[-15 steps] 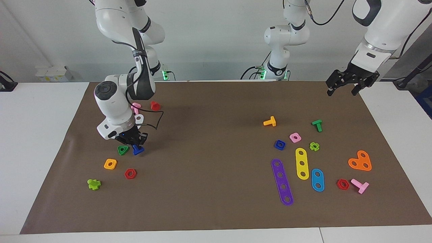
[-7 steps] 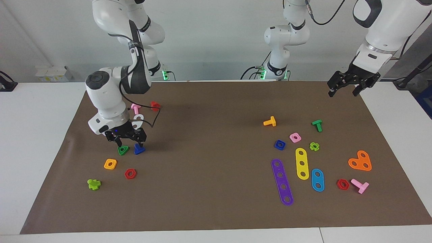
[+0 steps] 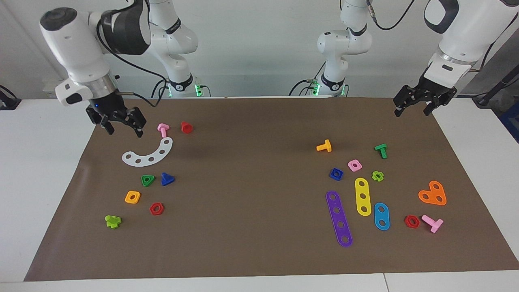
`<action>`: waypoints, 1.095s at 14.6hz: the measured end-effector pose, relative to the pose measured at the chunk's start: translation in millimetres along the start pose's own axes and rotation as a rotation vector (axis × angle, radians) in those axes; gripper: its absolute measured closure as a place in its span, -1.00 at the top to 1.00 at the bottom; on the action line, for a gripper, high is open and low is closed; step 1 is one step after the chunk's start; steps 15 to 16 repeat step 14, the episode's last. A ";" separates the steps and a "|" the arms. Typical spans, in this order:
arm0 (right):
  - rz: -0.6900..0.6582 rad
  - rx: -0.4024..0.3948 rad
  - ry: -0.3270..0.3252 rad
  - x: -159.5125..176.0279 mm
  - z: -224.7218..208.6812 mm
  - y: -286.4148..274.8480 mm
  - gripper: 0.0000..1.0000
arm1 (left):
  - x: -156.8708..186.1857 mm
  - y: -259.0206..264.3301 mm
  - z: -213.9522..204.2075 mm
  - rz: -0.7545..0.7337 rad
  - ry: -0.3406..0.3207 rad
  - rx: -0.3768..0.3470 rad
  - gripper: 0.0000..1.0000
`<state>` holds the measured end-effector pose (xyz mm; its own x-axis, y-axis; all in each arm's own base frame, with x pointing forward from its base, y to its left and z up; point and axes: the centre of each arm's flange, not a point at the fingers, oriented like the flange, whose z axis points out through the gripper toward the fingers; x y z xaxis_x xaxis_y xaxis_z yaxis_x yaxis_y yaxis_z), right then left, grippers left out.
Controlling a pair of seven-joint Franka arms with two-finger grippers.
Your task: Unscrew and place screws in storage area
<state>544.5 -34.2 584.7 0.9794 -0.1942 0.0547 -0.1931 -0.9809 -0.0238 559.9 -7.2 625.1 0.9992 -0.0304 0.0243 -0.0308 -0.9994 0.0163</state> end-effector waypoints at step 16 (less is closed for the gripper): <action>-0.020 -0.028 -0.035 -28.6 -46.1 0.5 1.00 | 0.0 0.0 0.0 0.000 0.000 0.000 1.00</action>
